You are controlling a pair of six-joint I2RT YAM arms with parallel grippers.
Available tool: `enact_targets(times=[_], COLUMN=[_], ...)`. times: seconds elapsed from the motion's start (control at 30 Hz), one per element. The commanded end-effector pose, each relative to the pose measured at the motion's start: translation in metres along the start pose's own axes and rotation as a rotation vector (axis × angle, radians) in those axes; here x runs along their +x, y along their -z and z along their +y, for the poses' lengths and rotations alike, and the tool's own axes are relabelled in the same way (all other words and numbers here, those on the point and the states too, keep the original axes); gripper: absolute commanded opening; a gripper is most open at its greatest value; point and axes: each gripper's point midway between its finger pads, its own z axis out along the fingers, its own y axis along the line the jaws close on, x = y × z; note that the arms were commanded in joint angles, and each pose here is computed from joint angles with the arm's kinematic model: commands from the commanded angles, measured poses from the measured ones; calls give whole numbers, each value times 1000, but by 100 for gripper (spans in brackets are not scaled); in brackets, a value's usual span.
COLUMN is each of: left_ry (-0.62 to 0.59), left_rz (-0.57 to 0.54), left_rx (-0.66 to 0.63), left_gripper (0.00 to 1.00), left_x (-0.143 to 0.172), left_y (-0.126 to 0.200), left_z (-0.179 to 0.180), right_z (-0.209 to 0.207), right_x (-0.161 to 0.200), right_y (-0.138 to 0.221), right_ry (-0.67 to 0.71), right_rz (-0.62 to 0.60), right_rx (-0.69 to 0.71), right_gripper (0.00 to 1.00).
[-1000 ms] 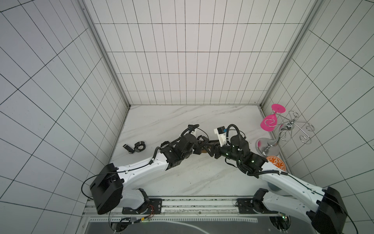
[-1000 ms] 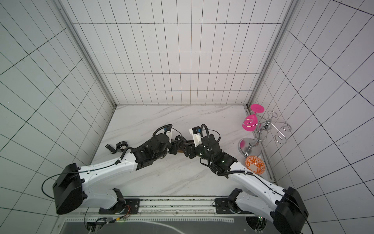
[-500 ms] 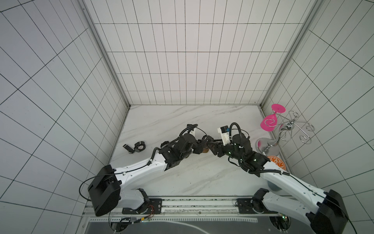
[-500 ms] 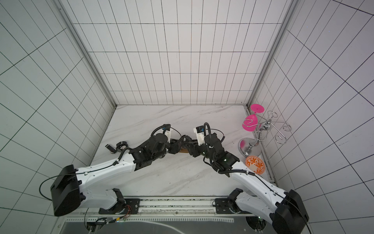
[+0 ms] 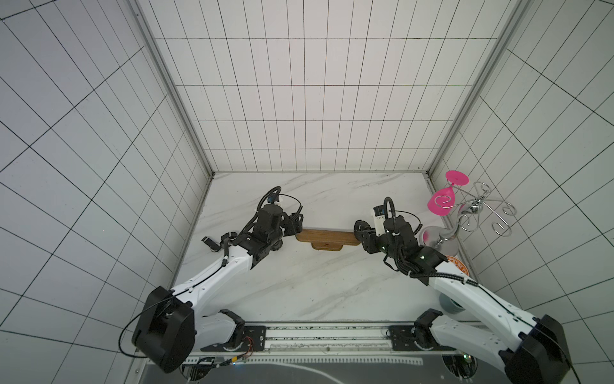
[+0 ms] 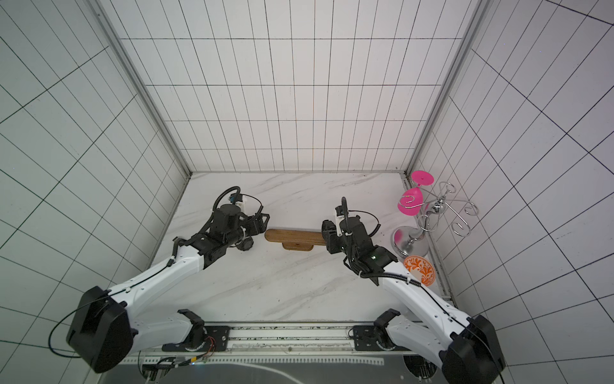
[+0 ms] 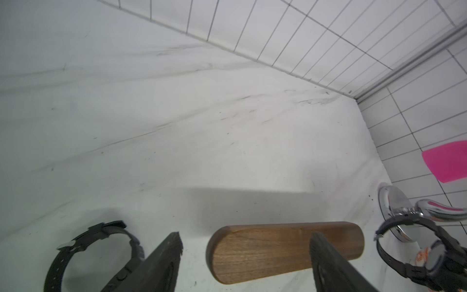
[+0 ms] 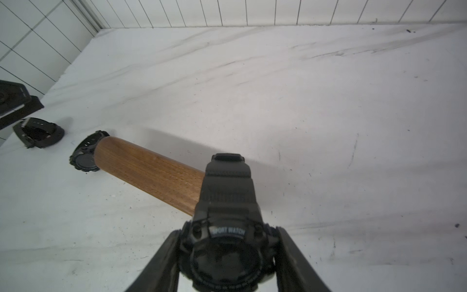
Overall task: Place watch on stand
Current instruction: Place the watch on the stand, then move the stand to the center of the board.
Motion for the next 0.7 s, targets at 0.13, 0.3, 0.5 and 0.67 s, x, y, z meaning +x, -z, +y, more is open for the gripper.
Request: enact_targets(times=[0.13,0.3,0.5,0.67], left_ry=[29,27,13,-4], left_rz=[143,184,222,244], left_rx=[13,67,116,136], left_gripper=[81,80,77,72], left_x=[25,36,46,55], left_y=[-18,-30,-38,-43], left_z=[12,6,-3,-12], right_z=[-31,-34,-24,-13], right_x=[-27,-16,-7,-7], right_y=[7,-4,-20,-24], right_ry=[17,20,38,40], right_rz=[-33,12,68,81], right_rx=[186,200,157,120], right_gripper=[41,41,40,40])
